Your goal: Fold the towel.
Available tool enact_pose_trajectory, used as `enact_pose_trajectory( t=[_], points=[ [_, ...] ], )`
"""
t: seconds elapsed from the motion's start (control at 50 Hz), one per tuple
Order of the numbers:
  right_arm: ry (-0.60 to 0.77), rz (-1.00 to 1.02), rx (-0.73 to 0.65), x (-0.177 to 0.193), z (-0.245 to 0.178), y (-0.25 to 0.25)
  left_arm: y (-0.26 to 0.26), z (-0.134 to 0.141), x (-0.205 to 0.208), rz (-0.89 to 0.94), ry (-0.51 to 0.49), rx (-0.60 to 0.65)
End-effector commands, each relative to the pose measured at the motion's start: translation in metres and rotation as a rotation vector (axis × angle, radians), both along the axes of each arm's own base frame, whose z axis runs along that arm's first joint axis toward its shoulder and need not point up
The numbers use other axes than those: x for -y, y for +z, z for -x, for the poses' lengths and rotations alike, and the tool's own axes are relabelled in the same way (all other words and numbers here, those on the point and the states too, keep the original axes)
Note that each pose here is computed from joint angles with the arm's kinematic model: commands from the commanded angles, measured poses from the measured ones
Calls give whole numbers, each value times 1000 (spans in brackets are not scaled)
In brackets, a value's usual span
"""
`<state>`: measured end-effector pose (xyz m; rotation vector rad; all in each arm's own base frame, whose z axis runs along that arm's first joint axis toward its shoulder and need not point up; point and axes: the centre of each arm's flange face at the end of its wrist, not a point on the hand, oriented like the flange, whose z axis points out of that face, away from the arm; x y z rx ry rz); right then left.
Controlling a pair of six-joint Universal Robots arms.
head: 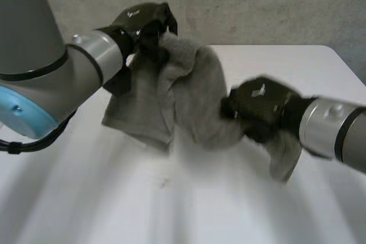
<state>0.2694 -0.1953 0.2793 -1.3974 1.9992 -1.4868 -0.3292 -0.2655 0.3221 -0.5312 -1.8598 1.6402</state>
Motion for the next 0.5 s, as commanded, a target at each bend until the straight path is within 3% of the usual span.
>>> enact_pose_trajectory(
  t=[0.02, 0.14, 0.26, 0.32, 0.36, 0.5],
  points=[
    [217, -160, -87, -36, -26, -46, -62, -24, 35, -171, 16, 135],
    [243, -254, -147, -39, -37, -81, -116, -39, 56, -294, 42, 260],
    [227, -233, -126, -33, -38, -75, -129, -47, 60, -303, 34, 348],
    [182, -196, -56, -25, -38, -53, -125, -52, 61, -291, 40, 367],
    [59, -175, 44, 4, -28, -31, -106, -54, 60, -248, 52, 350],
    [-93, -164, 252, 46, -21, -4, -60, -60, 42, -167, 73, 297]
  ],
)
